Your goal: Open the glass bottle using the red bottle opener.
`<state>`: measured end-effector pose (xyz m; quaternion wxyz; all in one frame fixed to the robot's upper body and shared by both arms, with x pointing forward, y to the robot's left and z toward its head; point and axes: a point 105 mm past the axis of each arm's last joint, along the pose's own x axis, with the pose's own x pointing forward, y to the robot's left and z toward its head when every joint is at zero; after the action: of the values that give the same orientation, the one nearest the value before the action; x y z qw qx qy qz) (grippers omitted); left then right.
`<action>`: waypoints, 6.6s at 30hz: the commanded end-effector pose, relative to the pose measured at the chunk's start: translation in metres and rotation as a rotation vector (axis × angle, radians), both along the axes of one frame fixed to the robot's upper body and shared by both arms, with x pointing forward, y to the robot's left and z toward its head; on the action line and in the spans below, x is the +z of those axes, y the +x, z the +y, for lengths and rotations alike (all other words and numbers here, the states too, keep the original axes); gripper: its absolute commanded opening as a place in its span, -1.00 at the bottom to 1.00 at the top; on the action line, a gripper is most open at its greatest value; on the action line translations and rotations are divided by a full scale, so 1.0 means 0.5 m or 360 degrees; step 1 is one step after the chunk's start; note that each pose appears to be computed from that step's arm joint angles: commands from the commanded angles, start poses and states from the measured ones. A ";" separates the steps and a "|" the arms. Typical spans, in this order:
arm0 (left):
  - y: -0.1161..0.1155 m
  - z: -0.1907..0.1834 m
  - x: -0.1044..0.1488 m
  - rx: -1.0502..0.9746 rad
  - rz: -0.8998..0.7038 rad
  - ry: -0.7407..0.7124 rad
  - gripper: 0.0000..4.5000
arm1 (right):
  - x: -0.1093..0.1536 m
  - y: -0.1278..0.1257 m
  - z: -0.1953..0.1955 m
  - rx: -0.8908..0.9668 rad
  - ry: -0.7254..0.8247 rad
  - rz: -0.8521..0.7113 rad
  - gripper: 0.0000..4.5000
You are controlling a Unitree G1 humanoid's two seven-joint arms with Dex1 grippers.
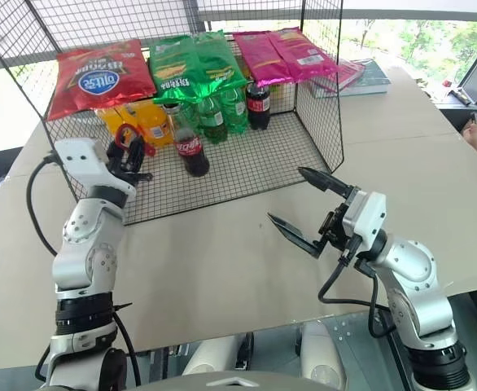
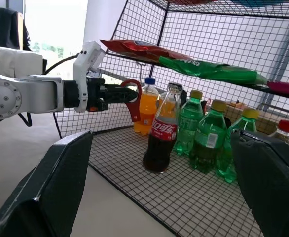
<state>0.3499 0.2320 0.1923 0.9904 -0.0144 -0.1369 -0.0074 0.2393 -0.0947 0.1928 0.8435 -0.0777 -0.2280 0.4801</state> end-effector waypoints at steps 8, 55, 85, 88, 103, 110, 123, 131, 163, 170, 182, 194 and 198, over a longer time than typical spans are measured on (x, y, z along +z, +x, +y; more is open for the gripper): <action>-0.030 0.006 0.031 -0.0128 -0.0109 0.0107 -0.96 | 0.002 -0.008 -0.005 -0.0033 -0.0020 -0.0057 1.00; -0.051 -0.011 0.092 -0.0848 0.0104 -0.0749 -0.96 | -0.022 0.030 0.039 -0.0099 -0.0238 0.0174 1.00; -0.233 -0.193 0.046 -0.1940 0.0315 -0.0526 -0.96 | 0.027 0.008 0.139 0.0835 0.0084 0.0959 1.00; -0.231 -0.201 0.047 -0.1964 0.0302 -0.0502 -1.00 | 0.025 -0.002 0.150 0.0912 0.0021 0.0986 0.67; -0.243 -0.225 0.044 -0.2122 0.0305 -0.0327 -1.00 | 0.021 -0.015 0.176 0.1041 -0.0087 0.1040 0.05; -0.240 -0.221 0.047 -0.2117 0.0275 -0.0295 -1.00 | 0.000 -0.031 0.175 0.1083 -0.0128 0.1074 -0.98; -0.231 -0.191 0.045 -0.2047 0.0288 -0.0213 -0.01 | -0.011 0.000 0.148 0.0936 -0.0049 0.1086 -1.00; -0.138 -0.124 0.012 -0.1250 0.0181 0.0117 0.97 | -0.028 0.062 0.091 0.0602 0.0224 0.1141 -1.00; 0.132 -0.106 -0.011 -0.0580 0.0116 0.0401 0.19 | -0.008 0.044 0.077 0.0363 0.0379 0.1038 -1.00; 0.033 -0.181 0.048 -0.1220 -0.0091 0.0260 0.19 | -0.009 0.038 0.068 0.0330 0.0385 0.1032 -1.00; -0.115 -0.280 -0.041 -0.1893 0.0164 0.0503 0.19 | -0.018 0.053 0.044 0.0134 0.0219 0.0815 -1.00; -0.124 -0.280 -0.105 -0.1945 0.0307 0.0577 0.41 | -0.030 0.058 0.054 0.0076 0.0143 0.0749 -1.00; -0.107 -0.273 -0.088 -0.1845 0.0244 0.0572 0.96 | -0.030 0.058 0.054 0.0073 0.0146 0.0745 -1.00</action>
<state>0.3068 0.1127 0.1589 0.8392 0.0828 -0.0393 -0.5360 0.2705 -0.0678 0.1694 0.8674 0.0849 -0.0279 0.4896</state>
